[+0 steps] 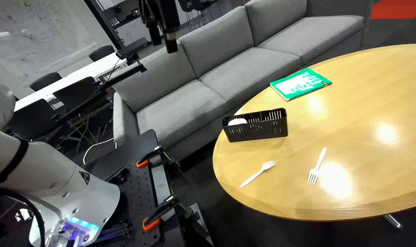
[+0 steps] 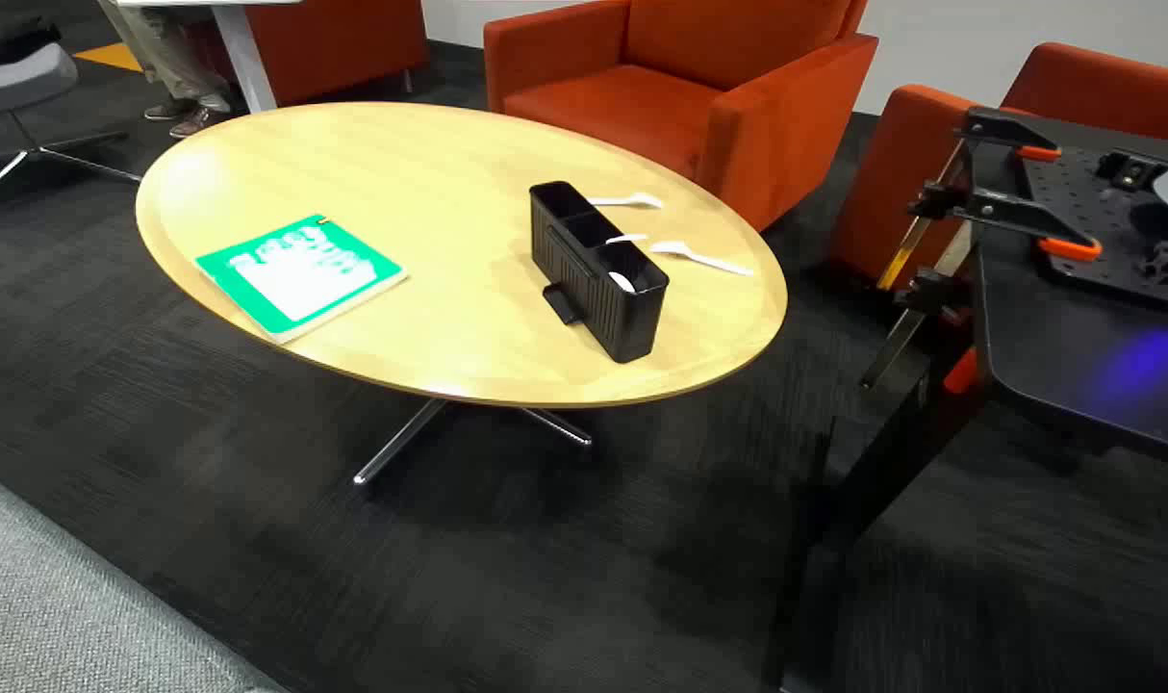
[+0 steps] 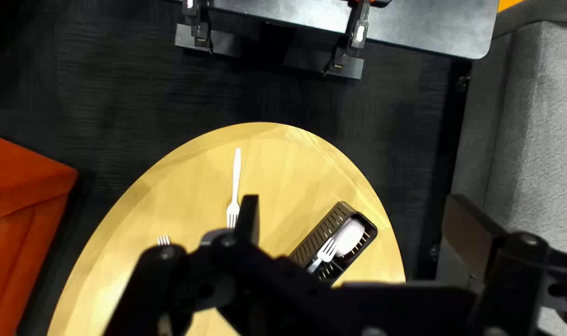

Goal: Take a fork from the utensil holder and put it on the table

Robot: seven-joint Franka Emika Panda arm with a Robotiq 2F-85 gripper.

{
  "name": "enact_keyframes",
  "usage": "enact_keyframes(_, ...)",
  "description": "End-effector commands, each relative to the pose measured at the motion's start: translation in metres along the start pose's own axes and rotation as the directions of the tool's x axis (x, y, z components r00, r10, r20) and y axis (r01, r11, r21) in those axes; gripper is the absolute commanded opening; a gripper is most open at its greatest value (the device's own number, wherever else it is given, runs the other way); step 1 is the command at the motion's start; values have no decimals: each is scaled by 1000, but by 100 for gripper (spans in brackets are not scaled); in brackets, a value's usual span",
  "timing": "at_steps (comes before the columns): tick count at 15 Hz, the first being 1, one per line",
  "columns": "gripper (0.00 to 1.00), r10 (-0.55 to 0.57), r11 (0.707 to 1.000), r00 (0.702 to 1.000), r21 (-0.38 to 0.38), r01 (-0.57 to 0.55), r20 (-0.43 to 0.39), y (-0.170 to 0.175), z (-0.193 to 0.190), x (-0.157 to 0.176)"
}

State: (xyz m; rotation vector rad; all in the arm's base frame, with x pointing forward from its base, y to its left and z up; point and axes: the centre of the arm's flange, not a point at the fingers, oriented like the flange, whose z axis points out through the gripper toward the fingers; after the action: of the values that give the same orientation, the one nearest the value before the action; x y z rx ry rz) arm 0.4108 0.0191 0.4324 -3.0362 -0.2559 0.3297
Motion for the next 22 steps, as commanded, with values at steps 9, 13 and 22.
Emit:
enact_keyframes(9, 100, 33, 999, 999, -35, -33, 6, -17, 9, 27)
enact_keyframes(13, 100, 51, 994, 998, -89, -55, -44, -68, 48, 69)
enact_keyframes(22, 100, 179, 926, 946, -279, -255, -270, -129, 182, 156)
